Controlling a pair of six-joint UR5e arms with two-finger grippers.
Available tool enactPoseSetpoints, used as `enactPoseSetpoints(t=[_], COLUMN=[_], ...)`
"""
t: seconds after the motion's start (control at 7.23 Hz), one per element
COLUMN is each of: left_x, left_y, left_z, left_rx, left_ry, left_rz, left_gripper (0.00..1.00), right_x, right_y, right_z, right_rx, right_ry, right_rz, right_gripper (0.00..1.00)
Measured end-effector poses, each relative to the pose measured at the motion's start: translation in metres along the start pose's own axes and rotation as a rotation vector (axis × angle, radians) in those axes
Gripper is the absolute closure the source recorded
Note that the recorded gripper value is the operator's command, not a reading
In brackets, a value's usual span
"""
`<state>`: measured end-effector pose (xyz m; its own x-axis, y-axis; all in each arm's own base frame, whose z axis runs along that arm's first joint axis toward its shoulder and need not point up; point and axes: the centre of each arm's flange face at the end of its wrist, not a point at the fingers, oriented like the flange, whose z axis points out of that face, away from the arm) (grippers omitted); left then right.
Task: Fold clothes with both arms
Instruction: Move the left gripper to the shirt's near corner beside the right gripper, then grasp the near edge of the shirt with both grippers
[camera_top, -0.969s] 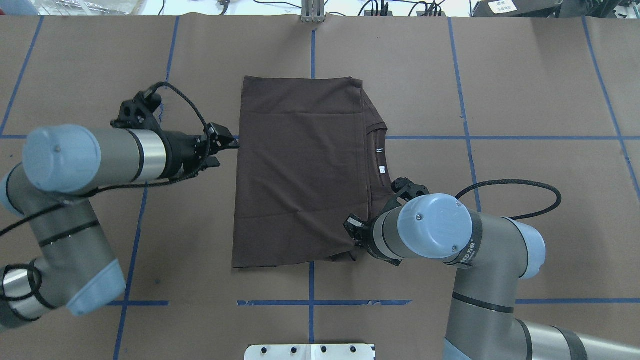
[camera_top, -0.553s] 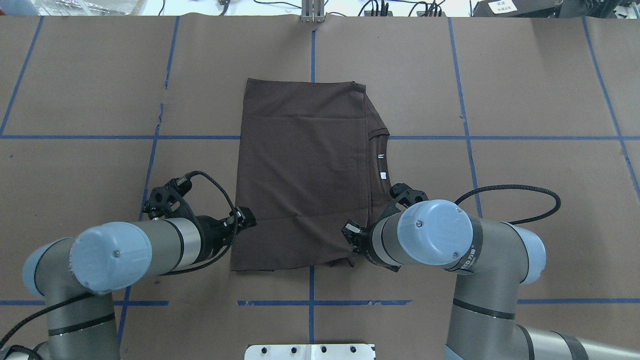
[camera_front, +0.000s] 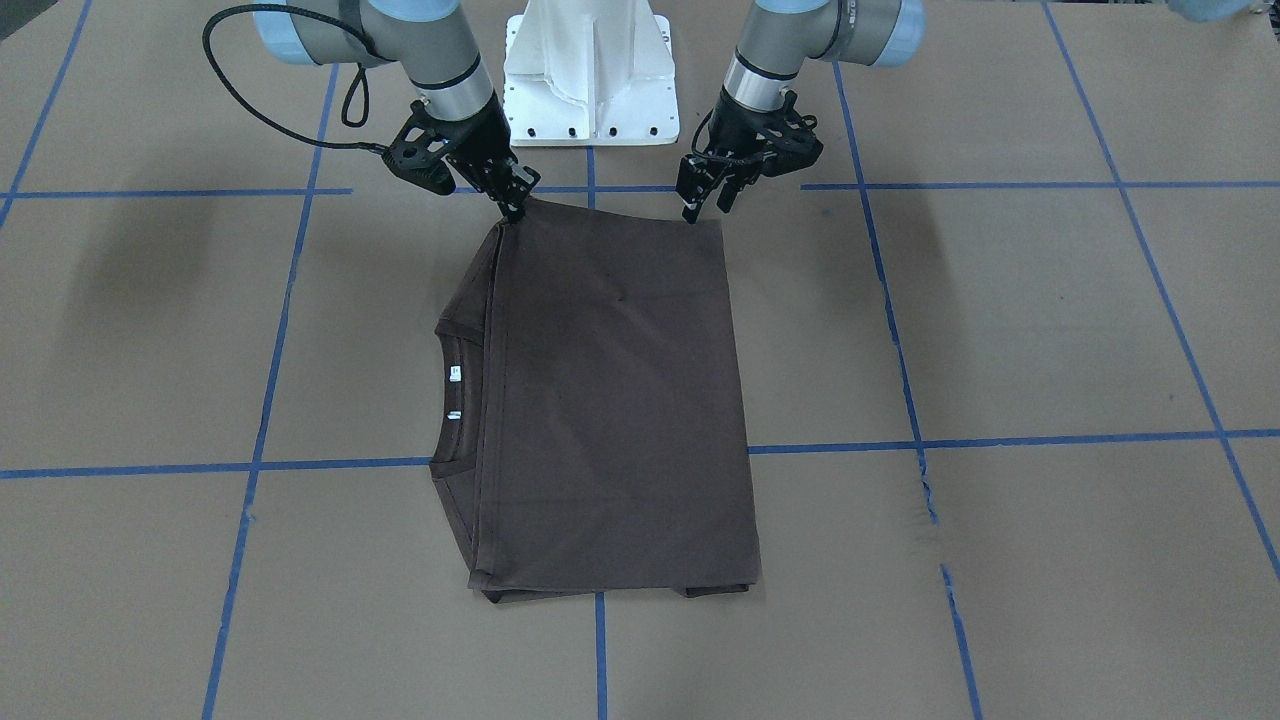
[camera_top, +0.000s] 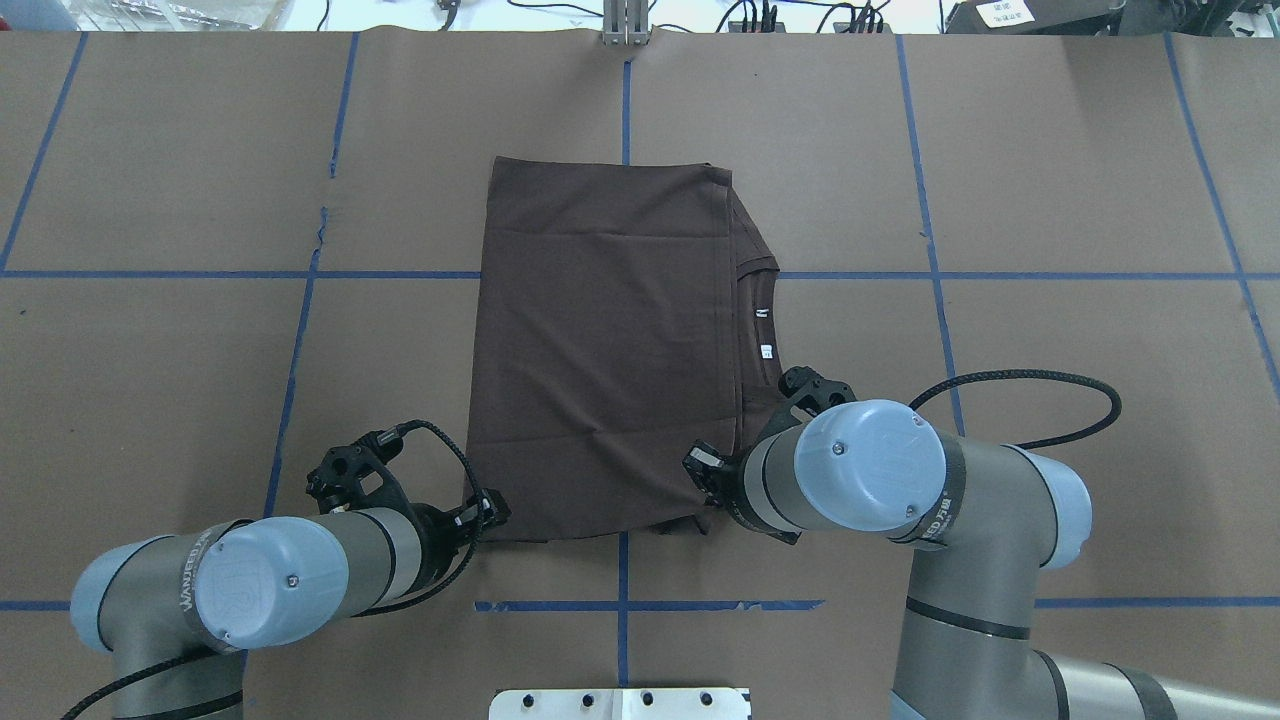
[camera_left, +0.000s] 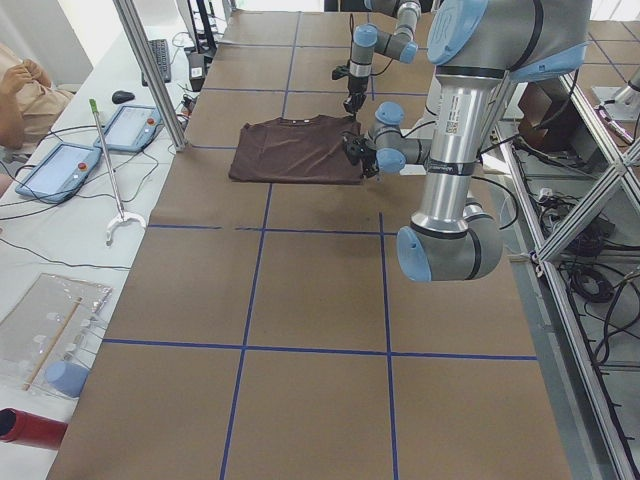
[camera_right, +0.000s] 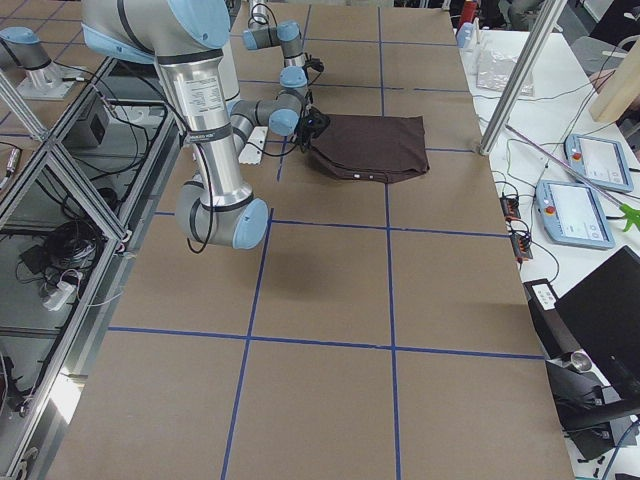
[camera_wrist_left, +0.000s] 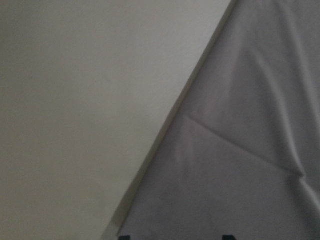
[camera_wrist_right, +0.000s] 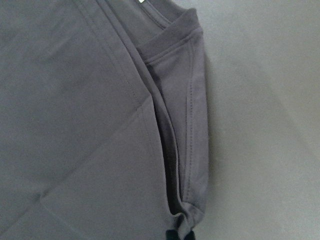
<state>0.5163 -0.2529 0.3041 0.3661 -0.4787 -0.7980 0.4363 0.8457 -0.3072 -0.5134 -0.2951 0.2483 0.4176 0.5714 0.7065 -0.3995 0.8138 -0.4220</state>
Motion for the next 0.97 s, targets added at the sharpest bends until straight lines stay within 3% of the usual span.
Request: enactPoseSetpoints(t=[0.69, 0.97], left_x=[-0.005, -0.007], left_y=[-0.001, -0.001], left_z=[0.015, 0.019], left_rx=[0.021, 0.024], left_ry=[-0.034, -0.043], left_rz=[0.013, 0.013], left_gripper=[0.41, 0.60], right_x=[0.000, -0.001], right_y=[0.001, 0.002], right_z=[-0.005, -0.006], right_rx=[-0.005, -0.007], right_ry=[-0.008, -0.010], right_rz=[-0.002, -0.003], right_gripper=[1.00, 1.00])
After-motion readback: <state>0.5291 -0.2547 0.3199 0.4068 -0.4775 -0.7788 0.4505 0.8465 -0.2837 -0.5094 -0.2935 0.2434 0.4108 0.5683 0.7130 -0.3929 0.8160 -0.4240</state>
